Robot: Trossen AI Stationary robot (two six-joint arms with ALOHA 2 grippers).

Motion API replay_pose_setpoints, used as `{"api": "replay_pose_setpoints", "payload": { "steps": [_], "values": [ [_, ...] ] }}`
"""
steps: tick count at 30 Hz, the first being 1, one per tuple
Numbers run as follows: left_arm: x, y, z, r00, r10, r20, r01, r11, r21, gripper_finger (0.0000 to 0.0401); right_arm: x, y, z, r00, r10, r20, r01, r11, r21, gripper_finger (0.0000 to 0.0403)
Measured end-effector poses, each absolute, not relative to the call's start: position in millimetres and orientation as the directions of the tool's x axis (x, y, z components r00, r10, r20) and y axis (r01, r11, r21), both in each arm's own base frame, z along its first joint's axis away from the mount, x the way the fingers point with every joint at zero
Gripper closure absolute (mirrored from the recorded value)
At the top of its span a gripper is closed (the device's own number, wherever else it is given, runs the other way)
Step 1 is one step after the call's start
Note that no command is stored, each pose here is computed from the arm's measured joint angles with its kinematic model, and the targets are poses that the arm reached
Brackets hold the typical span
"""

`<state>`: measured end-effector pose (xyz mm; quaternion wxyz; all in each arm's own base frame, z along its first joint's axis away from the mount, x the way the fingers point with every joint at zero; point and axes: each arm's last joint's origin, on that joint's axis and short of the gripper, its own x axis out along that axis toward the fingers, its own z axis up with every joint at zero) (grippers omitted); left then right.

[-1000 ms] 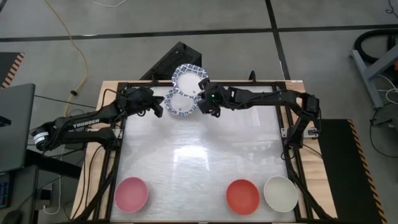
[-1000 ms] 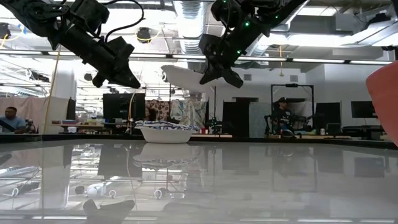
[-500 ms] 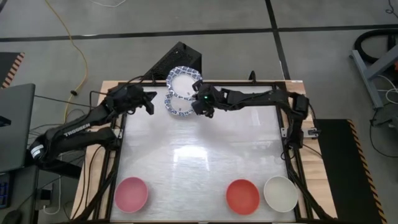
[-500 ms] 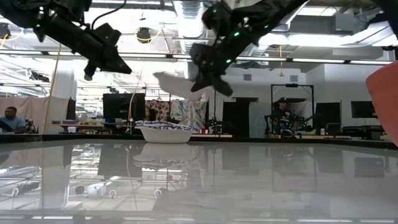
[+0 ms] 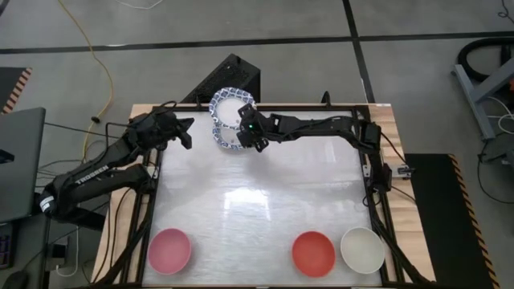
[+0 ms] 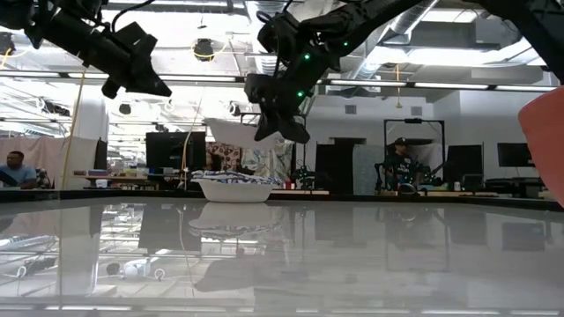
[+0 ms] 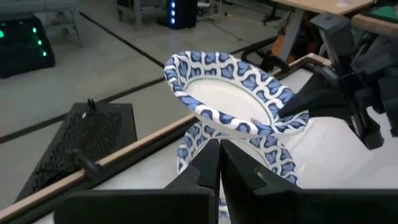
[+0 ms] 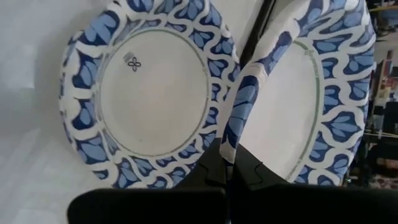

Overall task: Nest bowls inside each other
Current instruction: Stack the blue patterned bowl on top of the blue patterned bowl

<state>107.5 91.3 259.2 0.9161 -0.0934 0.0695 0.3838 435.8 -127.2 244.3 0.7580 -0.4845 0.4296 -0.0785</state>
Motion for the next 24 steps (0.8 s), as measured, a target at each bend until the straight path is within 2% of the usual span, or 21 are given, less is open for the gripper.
{"api": "replay_pose_setpoints", "payload": {
  "steps": [8, 13, 17, 24],
  "values": [
    [106.3, 89.2, 260.6, 0.719, 0.669, -0.189, -0.695, 0.701, -0.16, 0.0401, 434.2, -118.5, 238.9, 0.609, -0.474, -0.636, -0.297, 0.607, -0.737, 0.0392],
    [107.5, 87.9, 260.8, 0.757, 0.626, -0.187, -0.652, 0.738, -0.174, 0.0401, 436.0, -116.3, 240.2, 0.624, -0.47, -0.624, -0.278, 0.613, -0.739, 0.0392],
    [107.2, 88.2, 260.8, 0.749, 0.636, -0.187, -0.662, 0.732, -0.162, 0.0401, 436.2, -118.3, 240.0, 0.625, -0.474, -0.62, -0.232, 0.645, -0.728, 0.0392],
    [107.1, 88.5, 261.4, 0.744, 0.644, -0.18, -0.668, 0.727, -0.158, 0.0401, 442.6, -117.9, 229.6, 0.618, -0.495, -0.611, -0.236, 0.624, -0.745, 0.0392]
  ]
}}
